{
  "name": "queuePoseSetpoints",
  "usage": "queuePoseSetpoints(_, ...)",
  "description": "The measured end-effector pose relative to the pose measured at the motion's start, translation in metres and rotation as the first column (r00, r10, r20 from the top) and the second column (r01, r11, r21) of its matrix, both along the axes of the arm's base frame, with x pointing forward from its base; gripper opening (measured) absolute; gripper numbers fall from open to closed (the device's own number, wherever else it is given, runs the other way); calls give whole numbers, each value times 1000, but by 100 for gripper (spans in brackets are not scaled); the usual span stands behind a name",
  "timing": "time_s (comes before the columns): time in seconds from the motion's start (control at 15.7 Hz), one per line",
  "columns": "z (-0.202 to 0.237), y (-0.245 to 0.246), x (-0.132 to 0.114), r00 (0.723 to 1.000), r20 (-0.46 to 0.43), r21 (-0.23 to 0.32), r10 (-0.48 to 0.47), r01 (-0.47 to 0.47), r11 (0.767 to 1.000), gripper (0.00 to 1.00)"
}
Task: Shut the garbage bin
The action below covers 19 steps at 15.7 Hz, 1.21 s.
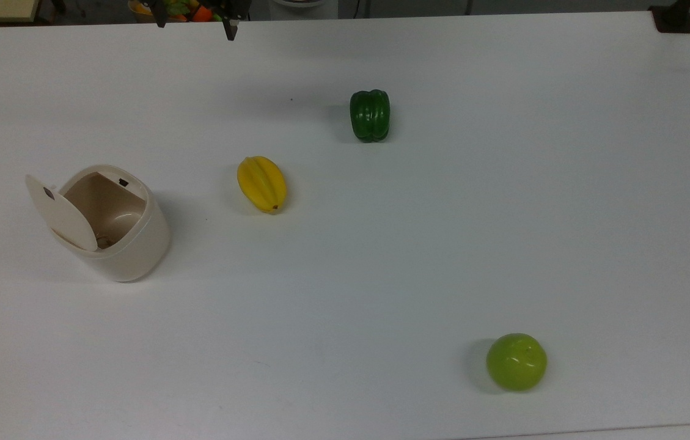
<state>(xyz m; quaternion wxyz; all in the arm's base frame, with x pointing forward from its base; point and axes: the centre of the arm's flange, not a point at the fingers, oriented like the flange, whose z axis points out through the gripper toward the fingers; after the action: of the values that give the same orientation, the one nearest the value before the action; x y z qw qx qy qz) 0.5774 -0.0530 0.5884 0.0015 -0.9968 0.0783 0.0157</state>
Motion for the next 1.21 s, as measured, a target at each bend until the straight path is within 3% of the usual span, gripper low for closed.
queuePoseSetpoints(1.21,-2,-1,-3,1000,-22,2,-3,3,1000,100)
